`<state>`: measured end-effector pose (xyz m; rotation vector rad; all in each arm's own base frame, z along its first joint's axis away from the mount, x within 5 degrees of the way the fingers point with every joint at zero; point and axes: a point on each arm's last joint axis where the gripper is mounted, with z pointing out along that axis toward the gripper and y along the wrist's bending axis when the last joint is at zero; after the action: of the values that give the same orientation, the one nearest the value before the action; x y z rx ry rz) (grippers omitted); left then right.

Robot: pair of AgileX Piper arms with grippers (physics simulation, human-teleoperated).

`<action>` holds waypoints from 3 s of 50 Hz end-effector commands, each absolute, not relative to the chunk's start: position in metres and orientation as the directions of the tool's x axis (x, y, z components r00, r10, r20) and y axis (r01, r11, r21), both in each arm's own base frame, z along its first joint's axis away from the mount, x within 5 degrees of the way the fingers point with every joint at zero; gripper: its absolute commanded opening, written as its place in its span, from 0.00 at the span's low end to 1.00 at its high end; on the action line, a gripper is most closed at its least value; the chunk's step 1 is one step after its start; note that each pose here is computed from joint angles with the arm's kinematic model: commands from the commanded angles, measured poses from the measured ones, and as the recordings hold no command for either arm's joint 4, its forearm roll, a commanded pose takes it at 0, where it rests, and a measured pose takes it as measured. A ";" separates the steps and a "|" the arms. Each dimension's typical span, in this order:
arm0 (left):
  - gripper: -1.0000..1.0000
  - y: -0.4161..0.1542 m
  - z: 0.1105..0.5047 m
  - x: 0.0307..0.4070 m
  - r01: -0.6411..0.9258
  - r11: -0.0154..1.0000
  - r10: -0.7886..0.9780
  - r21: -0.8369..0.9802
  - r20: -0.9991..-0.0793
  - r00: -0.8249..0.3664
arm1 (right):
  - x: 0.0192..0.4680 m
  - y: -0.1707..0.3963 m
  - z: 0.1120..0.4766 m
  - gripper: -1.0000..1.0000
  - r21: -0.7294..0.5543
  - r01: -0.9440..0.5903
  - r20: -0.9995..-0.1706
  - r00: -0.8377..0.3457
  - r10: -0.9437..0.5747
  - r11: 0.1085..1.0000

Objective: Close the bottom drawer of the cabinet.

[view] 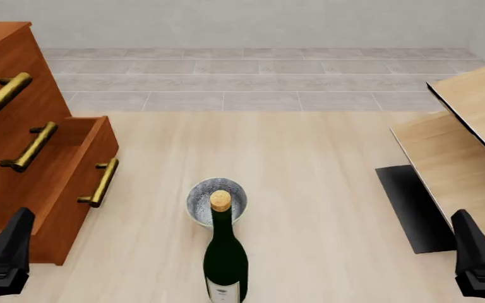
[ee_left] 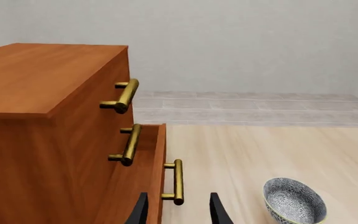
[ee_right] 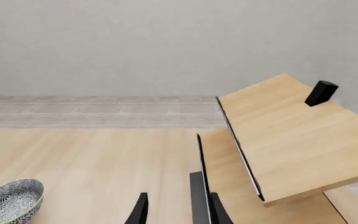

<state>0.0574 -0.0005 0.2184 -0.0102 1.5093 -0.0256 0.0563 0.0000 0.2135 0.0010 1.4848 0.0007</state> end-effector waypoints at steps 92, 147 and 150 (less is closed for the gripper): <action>1.00 -0.052 0.165 0.150 0.287 0.948 -0.044 -0.136 -0.951 -0.306 | 0.056 0.001 0.215 1.00 -0.017 -0.021 -0.996 0.087 -0.015 1.000; 1.00 -0.008 0.113 0.202 0.034 0.999 0.001 -0.014 -0.913 -0.408 | 0.056 0.002 0.215 1.00 -0.038 -0.031 -0.995 0.096 -0.035 0.999; 1.00 -0.007 0.114 0.202 0.027 1.000 -0.002 -0.014 -0.913 -0.407 | 0.056 0.002 0.215 1.00 -0.039 -0.032 -0.995 0.096 -0.036 0.999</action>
<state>0.1996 -0.0189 0.1175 0.0525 1.9827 -0.0923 0.0559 0.0019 0.2150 -0.0515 1.4760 -0.0023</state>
